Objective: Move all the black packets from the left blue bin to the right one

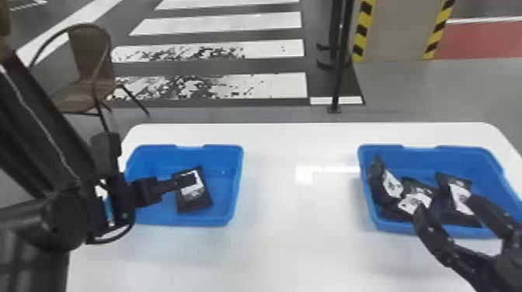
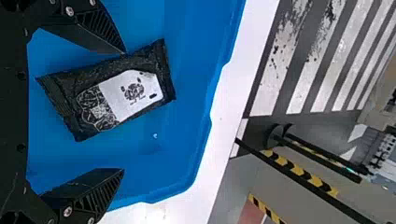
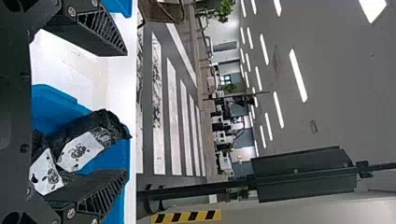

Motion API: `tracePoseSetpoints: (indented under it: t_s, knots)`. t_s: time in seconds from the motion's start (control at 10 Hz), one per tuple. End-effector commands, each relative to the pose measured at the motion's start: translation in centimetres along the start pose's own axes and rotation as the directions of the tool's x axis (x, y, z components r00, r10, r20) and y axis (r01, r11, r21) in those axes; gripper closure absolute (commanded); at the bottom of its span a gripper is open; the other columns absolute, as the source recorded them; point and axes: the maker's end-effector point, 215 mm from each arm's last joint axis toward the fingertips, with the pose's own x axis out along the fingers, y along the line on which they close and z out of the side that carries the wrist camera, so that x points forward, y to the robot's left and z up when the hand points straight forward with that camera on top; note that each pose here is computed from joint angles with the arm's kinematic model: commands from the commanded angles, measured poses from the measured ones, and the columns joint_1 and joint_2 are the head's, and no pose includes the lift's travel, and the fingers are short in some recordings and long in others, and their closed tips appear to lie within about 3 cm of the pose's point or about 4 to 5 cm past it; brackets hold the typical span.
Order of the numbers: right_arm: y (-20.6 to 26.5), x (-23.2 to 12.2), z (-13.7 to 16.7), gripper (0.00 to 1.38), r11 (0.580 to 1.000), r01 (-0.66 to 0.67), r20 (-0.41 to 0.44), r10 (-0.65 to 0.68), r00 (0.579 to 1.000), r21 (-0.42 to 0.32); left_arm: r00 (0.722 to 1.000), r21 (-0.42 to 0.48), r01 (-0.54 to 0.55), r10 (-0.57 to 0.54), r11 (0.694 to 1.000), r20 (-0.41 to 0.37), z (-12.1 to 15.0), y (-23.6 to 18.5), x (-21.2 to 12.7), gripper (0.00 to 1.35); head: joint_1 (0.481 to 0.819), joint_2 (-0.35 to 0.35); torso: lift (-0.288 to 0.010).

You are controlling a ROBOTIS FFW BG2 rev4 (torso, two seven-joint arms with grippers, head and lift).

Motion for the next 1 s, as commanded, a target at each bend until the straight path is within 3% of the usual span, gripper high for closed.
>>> tracePoseSetpoints:
  t_s: [0.0,0.3,0.6,0.8,0.9]
  knots:
    - [0.0,0.0,-0.6,0.13,1.000,0.000,-0.012,0.000,1.000,0.018,0.998,0.010,-0.054,0.054,0.999,-0.039,0.1,1.4,0.4,0.14,0.695,0.115,-0.140]
    - [-0.1,0.1,-0.8,0.14,1.000,-0.002,-0.014,0.002,1.000,0.023,0.992,0.010,-0.056,0.057,0.998,-0.112,-0.3,1.4,2.9,0.14,0.695,0.136,-0.140]
    - [-0.2,0.4,-1.3,0.14,0.999,-0.003,-0.021,0.004,1.000,0.032,0.980,-0.015,-0.010,0.006,1.000,-0.199,-2.3,0.1,5.1,0.16,0.695,0.104,-0.140]
    - [-0.1,0.4,-1.8,0.15,0.999,-0.005,-0.029,0.006,1.000,0.053,0.973,-0.015,-0.026,0.022,1.000,-0.229,-3.3,0.6,5.2,0.35,0.695,0.096,-0.140]
    - [-0.1,0.4,-1.8,0.15,0.998,-0.007,-0.028,0.008,1.000,0.055,0.967,-0.025,-0.030,0.023,0.999,-0.253,-4.1,0.9,5.4,0.60,0.695,0.097,-0.140]
